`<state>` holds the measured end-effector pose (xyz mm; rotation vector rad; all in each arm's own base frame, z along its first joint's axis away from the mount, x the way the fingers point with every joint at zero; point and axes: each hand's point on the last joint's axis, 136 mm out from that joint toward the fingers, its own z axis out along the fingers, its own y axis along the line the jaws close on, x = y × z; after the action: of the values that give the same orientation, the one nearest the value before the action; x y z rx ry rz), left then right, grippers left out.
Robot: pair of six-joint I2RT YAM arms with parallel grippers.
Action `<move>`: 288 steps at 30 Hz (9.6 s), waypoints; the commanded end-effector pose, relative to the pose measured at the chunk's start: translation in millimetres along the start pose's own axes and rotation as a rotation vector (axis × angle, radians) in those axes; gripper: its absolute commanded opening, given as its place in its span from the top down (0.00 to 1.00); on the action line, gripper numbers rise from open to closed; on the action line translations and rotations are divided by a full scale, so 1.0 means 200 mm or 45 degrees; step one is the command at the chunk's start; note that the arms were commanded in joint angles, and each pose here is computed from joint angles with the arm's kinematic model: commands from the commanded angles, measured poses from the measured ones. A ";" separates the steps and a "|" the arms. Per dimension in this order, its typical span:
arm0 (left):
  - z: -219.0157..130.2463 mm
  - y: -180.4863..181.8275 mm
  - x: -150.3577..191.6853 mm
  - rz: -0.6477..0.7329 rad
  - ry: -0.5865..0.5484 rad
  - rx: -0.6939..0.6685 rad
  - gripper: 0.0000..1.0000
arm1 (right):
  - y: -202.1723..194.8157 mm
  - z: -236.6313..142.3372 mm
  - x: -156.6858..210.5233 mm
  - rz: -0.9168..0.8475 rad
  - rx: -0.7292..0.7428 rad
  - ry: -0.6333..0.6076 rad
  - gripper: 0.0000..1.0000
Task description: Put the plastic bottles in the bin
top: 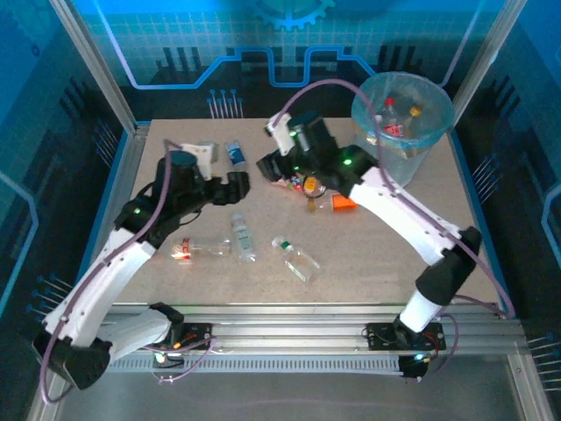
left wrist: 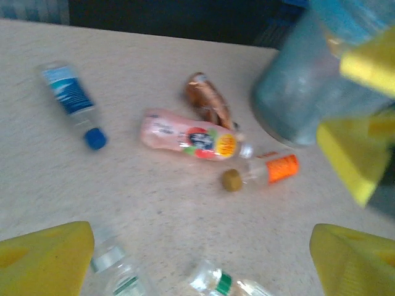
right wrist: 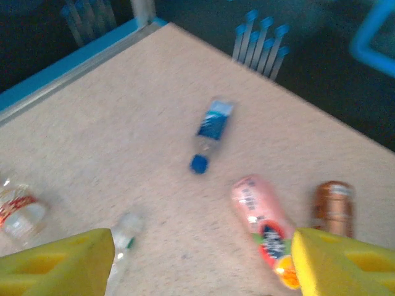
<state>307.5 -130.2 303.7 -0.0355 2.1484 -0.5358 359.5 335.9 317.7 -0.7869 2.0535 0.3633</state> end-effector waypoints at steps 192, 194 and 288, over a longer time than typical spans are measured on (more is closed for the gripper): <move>0.10 0.03 0.32 0.046 0.249 0.123 0.09 | -0.26 0.11 0.48 -0.410 -0.067 0.432 0.34; 0.12 0.03 0.34 0.038 0.264 0.123 0.09 | -0.28 0.19 0.57 -0.490 -0.077 0.511 0.35; 0.17 -0.29 -0.11 -0.106 0.154 0.455 0.10 | -0.51 -0.30 -0.21 -0.322 0.022 -0.093 0.72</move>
<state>334.5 -177.1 300.4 0.0835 2.2036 -0.8936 398.2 262.0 318.1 -1.2385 1.9471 0.2050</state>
